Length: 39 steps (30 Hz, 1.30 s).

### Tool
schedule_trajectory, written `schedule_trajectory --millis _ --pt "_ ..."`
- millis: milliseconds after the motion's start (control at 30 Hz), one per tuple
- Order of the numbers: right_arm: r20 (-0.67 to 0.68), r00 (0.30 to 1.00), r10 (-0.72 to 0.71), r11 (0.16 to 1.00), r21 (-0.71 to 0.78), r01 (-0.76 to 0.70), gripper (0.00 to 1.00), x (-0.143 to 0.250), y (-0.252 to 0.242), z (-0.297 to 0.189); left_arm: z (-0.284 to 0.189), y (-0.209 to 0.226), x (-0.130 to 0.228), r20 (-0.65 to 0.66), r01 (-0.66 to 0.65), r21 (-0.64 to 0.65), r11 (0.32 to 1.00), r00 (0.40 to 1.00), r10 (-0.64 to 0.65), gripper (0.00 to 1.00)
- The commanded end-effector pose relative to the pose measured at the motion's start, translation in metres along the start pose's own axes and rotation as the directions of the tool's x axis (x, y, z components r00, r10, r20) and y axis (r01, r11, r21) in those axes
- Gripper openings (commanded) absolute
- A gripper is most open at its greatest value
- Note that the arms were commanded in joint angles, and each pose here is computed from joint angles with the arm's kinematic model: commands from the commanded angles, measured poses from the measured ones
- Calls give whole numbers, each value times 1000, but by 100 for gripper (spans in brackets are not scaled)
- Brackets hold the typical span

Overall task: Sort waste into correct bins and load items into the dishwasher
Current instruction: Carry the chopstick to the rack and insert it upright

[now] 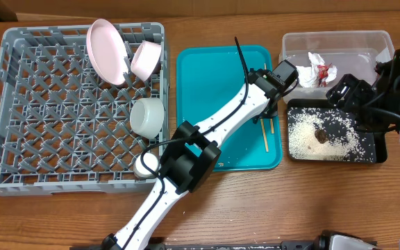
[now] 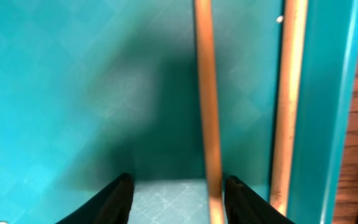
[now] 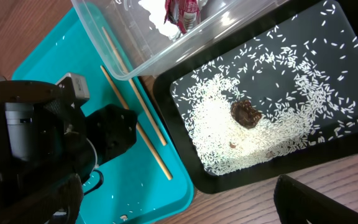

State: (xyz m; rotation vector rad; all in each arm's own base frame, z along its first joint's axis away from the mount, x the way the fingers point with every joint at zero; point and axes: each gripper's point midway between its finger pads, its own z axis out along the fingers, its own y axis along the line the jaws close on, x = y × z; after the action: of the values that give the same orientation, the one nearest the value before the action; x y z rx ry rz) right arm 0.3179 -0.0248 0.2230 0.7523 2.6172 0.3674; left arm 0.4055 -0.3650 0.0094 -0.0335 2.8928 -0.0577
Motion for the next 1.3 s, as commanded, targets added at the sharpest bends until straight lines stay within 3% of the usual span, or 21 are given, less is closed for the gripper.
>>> schedule_trajectory --millis 0,100,167,200,433,567,667,800,867,967,1133,1267 --pt "25 1000 -2 1000 -2 2 100 -7 1 -5 28 12 19 -64 -1 -58 998 998 -2 44" --pt "25 1000 -2 1000 -2 2 100 -7 1 -5 28 14 19 -67 -5 -65 998 998 1 28" --pt "25 1000 -2 1000 -2 2 100 -7 1 -5 28 16 18 -71 -18 -68 998 997 13 8" --pt "25 1000 -2 1000 -2 2 100 -7 1 -5 27 18 18 -73 -21 -70 997 997 15 4" --pt "25 1000 -1 1000 -2 1 100 -7 1 -5 -10 35 -12 -50 -7 -59 998 999 4 4" --pt "25 1000 -2 1000 -2 2 100 -7 1 -5 -75 52 -44 3 5 -24 1000 1000 -4 4" --pt "25 1000 -2 1000 -2 2 100 -7 1 -5 -136 73 -61 52 -59 -3 998 997 59 4" --pt "25 1000 -1 1000 -2 1 100 -7 1 -5 -207 137 -65 79 -100 -84 991 991 107 4" --pt "25 1000 -2 1000 -2 2 100 -7 1 -5 -233 154 -70 104 -187 -47 981 976 191 4" --pt "25 1000 -1 1000 -2 1 100 -7 1 -5 -264 182 -79 155 -190 -8 982 970 189 4" --pt "25 1000 -2 1000 -2 2 100 -7 1 -5 -280 230 -70 124 -142 22 990 983 138 4" --pt "25 1000 -1 1000 -2 1 100 -7 1 -5 -265 286 -29 -22 -53 -56 997 998 52 4"
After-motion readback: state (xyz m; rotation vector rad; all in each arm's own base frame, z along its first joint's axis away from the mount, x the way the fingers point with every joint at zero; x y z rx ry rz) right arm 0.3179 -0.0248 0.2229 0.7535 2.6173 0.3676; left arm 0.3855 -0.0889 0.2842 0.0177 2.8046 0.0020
